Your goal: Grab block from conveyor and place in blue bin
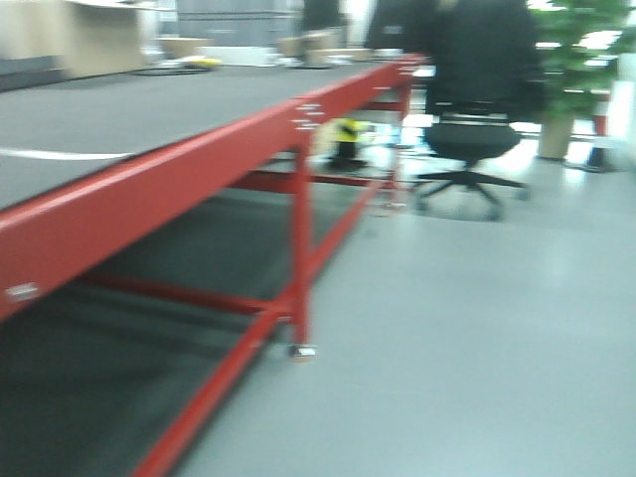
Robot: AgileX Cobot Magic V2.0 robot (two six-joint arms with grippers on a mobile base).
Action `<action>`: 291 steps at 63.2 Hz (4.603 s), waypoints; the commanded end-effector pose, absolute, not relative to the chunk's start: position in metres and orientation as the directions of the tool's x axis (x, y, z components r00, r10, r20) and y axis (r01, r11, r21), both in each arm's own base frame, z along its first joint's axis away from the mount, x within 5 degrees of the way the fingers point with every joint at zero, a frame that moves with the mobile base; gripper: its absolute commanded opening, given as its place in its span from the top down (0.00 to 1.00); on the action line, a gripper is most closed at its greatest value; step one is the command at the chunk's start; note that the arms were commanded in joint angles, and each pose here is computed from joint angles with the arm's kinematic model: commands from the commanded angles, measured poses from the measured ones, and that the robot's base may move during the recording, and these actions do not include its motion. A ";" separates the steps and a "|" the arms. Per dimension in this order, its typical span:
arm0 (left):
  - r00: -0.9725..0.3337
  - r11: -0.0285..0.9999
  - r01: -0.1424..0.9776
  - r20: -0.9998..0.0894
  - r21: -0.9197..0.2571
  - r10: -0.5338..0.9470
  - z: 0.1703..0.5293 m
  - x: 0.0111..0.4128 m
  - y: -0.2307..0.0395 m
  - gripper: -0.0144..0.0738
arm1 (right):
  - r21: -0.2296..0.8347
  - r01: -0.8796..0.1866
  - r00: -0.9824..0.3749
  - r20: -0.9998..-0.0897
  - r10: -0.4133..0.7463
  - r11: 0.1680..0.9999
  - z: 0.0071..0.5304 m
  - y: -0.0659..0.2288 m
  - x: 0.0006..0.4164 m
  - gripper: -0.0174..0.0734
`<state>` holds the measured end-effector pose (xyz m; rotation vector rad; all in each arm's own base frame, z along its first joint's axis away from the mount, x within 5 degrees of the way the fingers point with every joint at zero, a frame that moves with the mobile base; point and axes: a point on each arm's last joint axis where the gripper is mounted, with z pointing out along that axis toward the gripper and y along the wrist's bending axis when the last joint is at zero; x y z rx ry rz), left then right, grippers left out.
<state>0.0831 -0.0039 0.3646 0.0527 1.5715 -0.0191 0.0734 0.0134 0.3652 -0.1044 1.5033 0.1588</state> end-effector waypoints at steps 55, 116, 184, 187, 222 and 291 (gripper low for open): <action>0.024 0.999 0.048 -0.999 0.022 0.021 0.367 0.082 -0.004 0.96 | 0.020 -0.163 0.088 -0.996 0.034 0.986 0.370 0.013 0.072 0.98; 0.024 0.999 0.048 -0.999 0.022 0.021 0.367 0.082 -0.004 0.96 | 0.020 -0.163 0.088 -0.996 0.034 0.986 0.370 0.013 0.072 0.98; 0.024 0.999 0.048 -0.999 0.022 0.021 0.367 0.082 -0.004 0.96 | 0.020 -0.163 0.088 -0.996 0.034 0.986 0.370 0.013 0.072 0.98; 0.024 0.999 0.048 -0.999 0.022 0.021 0.367 0.082 -0.004 0.96 | 0.020 -0.163 0.088 -0.996 0.034 0.986 0.370 0.013 0.072 0.98; 0.024 0.999 0.048 -0.999 0.022 0.021 0.367 0.082 -0.004 0.96 | 0.020 -0.163 0.088 -0.996 0.034 0.986 0.370 0.013 0.072 0.98; 0.024 0.999 0.048 -0.999 0.022 0.021 0.367 0.082 -0.004 0.96 | 0.020 -0.163 0.088 -0.996 0.034 0.986 0.370 0.013 0.072 0.98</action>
